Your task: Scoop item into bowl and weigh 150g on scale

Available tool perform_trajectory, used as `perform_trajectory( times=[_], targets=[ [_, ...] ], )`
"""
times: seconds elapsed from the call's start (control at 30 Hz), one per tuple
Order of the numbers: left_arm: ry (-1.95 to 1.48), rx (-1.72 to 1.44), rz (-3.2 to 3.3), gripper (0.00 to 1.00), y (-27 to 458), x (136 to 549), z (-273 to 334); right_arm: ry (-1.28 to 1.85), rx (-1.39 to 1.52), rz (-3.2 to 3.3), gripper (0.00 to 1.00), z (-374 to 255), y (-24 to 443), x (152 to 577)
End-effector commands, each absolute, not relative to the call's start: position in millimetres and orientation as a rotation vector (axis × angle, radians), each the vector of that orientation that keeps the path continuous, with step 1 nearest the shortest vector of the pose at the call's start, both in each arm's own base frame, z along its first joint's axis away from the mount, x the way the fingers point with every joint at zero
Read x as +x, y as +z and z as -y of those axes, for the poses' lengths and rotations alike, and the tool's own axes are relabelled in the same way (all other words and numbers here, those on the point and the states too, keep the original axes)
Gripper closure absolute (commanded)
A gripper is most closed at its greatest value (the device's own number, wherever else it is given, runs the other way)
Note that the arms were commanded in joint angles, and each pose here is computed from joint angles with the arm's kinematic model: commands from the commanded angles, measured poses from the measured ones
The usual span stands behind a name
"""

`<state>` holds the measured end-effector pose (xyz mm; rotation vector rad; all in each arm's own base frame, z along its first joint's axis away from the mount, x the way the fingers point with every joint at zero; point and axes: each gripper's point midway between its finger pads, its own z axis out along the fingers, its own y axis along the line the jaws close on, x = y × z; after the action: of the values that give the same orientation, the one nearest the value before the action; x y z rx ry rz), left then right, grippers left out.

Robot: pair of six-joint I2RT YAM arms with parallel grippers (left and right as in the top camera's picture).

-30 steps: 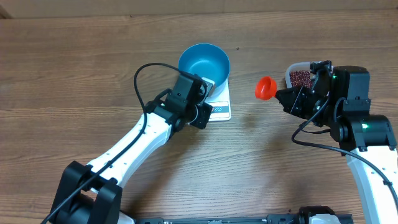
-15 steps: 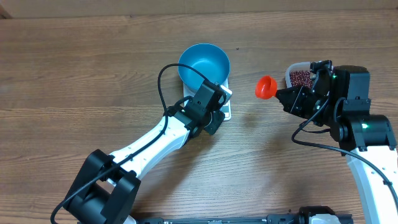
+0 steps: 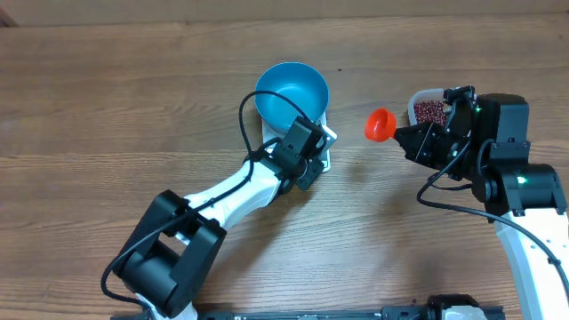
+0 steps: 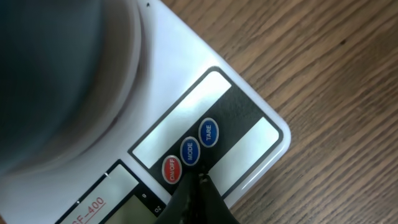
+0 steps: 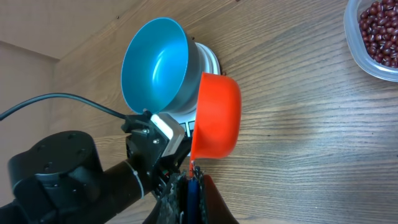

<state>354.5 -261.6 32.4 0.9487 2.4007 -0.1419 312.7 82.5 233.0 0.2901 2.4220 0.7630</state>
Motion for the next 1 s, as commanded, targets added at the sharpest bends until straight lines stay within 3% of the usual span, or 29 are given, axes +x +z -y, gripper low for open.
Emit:
perform_trajectory(
  times=[0.0, 0.97],
  targets=[
    [-0.12, 0.96, -2.403, 0.96, 25, 357, 261, 0.753, 0.28, -2.404, 0.96, -81, 239, 315],
    [-0.09, 0.734, -2.425, 0.96, 25, 377, 252, 0.753, 0.281, -2.408, 0.96, -81, 238, 315]
  ],
)
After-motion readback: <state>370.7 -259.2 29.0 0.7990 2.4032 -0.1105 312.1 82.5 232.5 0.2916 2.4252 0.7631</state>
